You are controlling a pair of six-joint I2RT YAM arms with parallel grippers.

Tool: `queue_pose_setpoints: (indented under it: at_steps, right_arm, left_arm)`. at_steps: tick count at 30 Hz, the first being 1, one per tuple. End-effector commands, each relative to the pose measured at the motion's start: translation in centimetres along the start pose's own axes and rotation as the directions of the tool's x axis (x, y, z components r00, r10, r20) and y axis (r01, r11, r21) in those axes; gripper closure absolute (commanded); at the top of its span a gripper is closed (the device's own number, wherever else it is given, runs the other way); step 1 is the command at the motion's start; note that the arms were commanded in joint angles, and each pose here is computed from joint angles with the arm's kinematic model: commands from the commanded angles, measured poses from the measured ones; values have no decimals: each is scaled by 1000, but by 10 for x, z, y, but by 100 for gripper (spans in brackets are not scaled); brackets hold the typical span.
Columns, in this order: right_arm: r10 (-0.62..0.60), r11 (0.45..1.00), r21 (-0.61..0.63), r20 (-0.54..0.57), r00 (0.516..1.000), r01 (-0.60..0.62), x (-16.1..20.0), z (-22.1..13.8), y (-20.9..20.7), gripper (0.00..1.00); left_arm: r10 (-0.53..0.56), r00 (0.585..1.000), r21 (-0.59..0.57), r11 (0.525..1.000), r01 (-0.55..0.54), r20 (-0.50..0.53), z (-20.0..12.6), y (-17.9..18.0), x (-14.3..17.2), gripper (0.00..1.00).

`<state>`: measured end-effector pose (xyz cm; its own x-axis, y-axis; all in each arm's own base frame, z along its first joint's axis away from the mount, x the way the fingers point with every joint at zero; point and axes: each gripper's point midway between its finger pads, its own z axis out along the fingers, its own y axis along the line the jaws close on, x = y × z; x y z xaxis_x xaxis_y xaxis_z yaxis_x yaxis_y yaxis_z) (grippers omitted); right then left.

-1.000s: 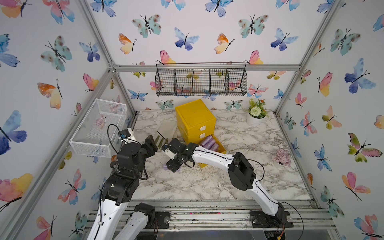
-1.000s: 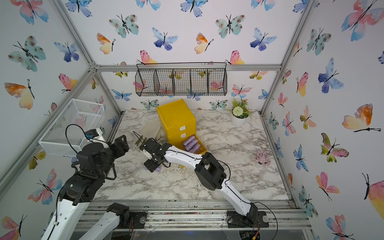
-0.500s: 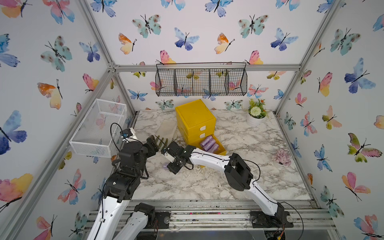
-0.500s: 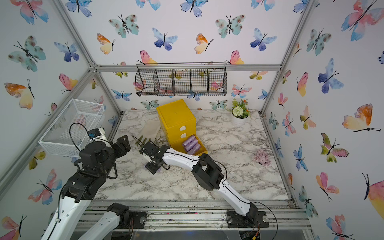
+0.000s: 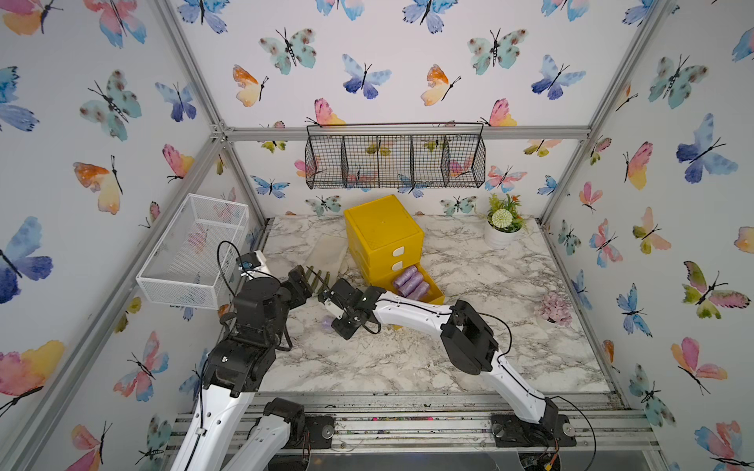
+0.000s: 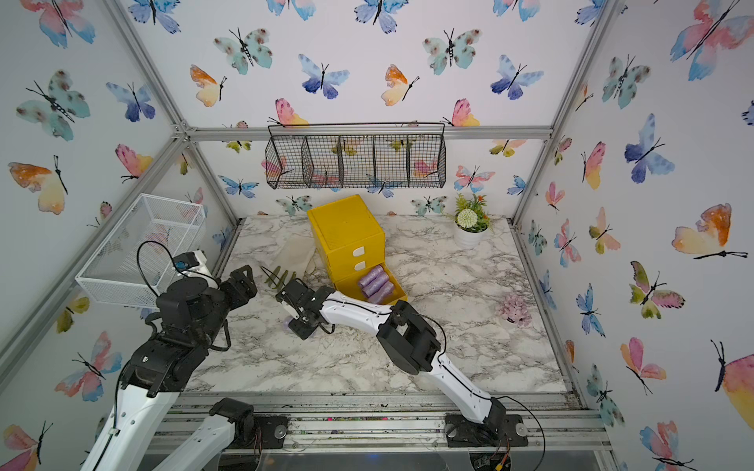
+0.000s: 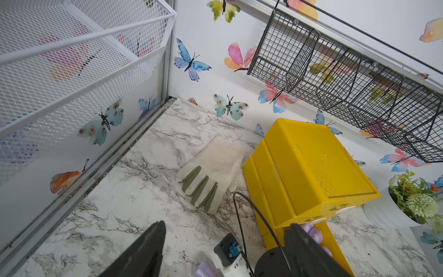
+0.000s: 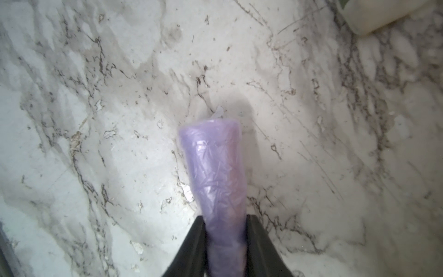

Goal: Sort the rolls of trash bags by color and place them into the drawer
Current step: Pick up the roll of trash bags from the center of the board, then place the roll of trash bags in the drawer.

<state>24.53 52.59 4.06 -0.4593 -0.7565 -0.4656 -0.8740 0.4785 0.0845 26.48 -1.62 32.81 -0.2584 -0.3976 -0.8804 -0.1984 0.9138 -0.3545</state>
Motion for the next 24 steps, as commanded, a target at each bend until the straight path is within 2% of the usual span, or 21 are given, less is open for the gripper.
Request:
queue_pose_setpoints:
  at_steps: [1,6,12,18,24]
  right_arm:
    - [6,1000,5,105,994,-7,-27,-56,5,72]
    - [37,999,-19,234,971,-33,-33,-131,10,72]
    - [90,996,-15,336,938,-91,-6,-197,4,72]
    - [183,978,22,374,909,-206,23,-231,-25,73]
    - [311,938,12,405,860,-345,45,-239,-66,73]
  left_arm:
    - [-7,1000,3,1000,7,25,-6,1,-8,18]
    - [-9,999,-1,1000,9,34,-8,2,-10,17]
    - [-17,999,8,1000,17,29,-4,0,-6,17]
    - [-24,1000,19,1000,24,11,2,-3,-1,17]
    - [-22,1000,18,1000,22,16,0,-2,-3,17]
